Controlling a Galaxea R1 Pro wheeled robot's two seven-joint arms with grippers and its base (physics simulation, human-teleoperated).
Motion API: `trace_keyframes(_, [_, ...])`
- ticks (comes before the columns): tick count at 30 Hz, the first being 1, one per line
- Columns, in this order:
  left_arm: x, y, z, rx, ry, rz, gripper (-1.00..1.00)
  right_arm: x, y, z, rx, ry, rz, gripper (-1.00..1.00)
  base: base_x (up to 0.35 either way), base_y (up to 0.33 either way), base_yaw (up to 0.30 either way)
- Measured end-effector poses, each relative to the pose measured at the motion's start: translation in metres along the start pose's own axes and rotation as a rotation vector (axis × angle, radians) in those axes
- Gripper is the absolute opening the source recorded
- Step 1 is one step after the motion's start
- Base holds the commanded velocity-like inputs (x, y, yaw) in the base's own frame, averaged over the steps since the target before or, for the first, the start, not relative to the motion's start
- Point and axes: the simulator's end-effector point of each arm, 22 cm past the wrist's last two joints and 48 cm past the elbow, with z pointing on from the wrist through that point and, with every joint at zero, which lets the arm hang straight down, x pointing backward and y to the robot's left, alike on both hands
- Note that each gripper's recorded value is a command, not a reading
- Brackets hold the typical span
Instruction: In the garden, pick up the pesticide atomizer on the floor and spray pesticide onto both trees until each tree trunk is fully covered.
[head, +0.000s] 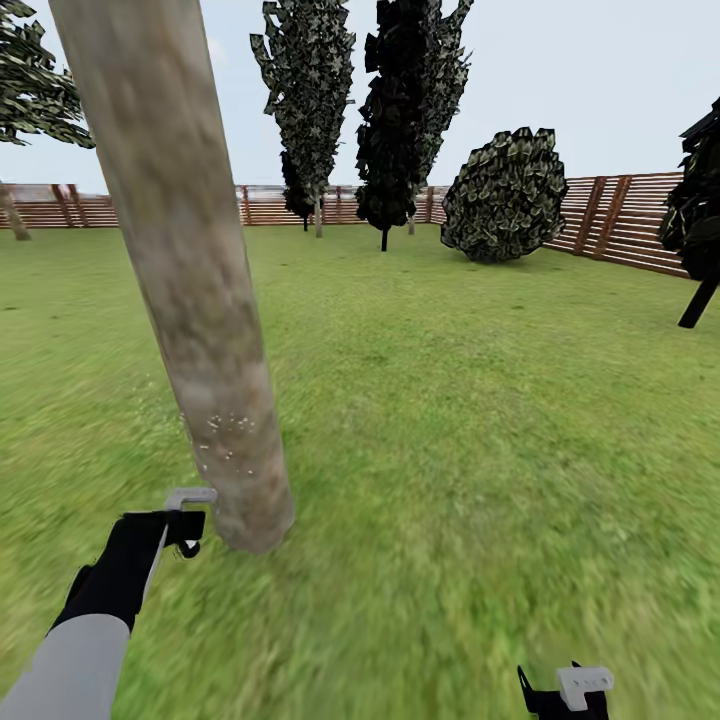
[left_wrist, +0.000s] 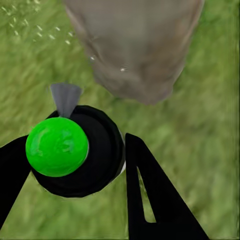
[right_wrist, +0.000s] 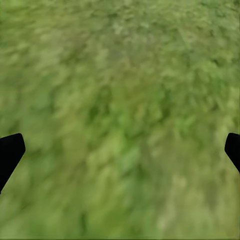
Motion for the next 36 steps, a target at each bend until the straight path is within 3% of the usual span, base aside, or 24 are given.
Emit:
trace_keyframes(2, [0.002,-0.014,0.001,0.021,-0.001,-0.005,-1.0,0.0,0.0,0.0,0.0,0.0,0.0,1.0,0.331,0.0,0.0])
trace_keyframes(7, [0.009,-0.016,0.003,0.022,0.011,-0.003,-1.0,0.0,0.0,0.0,0.0,0.0,0.0,1.0,0.278,0.0,0.0])
trace_keyframes(12, [0.08,0.013,0.006,-0.022,0.103,0.031,-1.0,0.0,0.001,0.0,-0.002,0.001,-0.001,1.0,0.028,0.0,0.0])
trace_keyframes(15, [0.099,-0.002,0.007,0.003,0.127,0.024,-1.0,0.0,0.001,0.0,-0.002,0.001,-0.001,1.0,0.001,0.0,0.0])
trace_keyframes(18, [0.102,-0.032,0.007,0.045,0.13,0.012,-1.0,0.0,0.001,0.0,-0.002,0.001,-0.001,1.0,0.0,0.0,0.0])
trace_keyframes(21, [0.103,-0.021,0.007,0.029,0.13,0.015,-1.0,0.0,0.001,0.0,-0.002,0.001,-0.001,1.0,0.0,0.0,0.0])
trace_keyframes(23, [0.103,0.004,0.007,-0.008,0.131,0.026,-1.0,0.0,0.001,0.0,-0.002,0.001,-0.001,1.0,0.0,0.0,0.0])
trace_keyframes(28, [0.119,-0.006,0.01,0.018,0.16,0.007,-1.0,0.001,0.001,0.0,-0.003,0.002,-0.002,1.0,0.0,0.0,0.0])
trace_keyframes(30, [0.119,-0.011,0.015,0.033,0.129,0.011,-1.0,0.001,0.001,0.0,-0.004,0.002,-0.002,1.0,0.0,0.0,0.0])
trace_keyframes(36, [0.121,-0.013,0.017,0.038,0.118,0.022,-1.0,0.001,0.001,0.0,-0.004,0.002,-0.002,1.0,0.0,0.0,0.0])
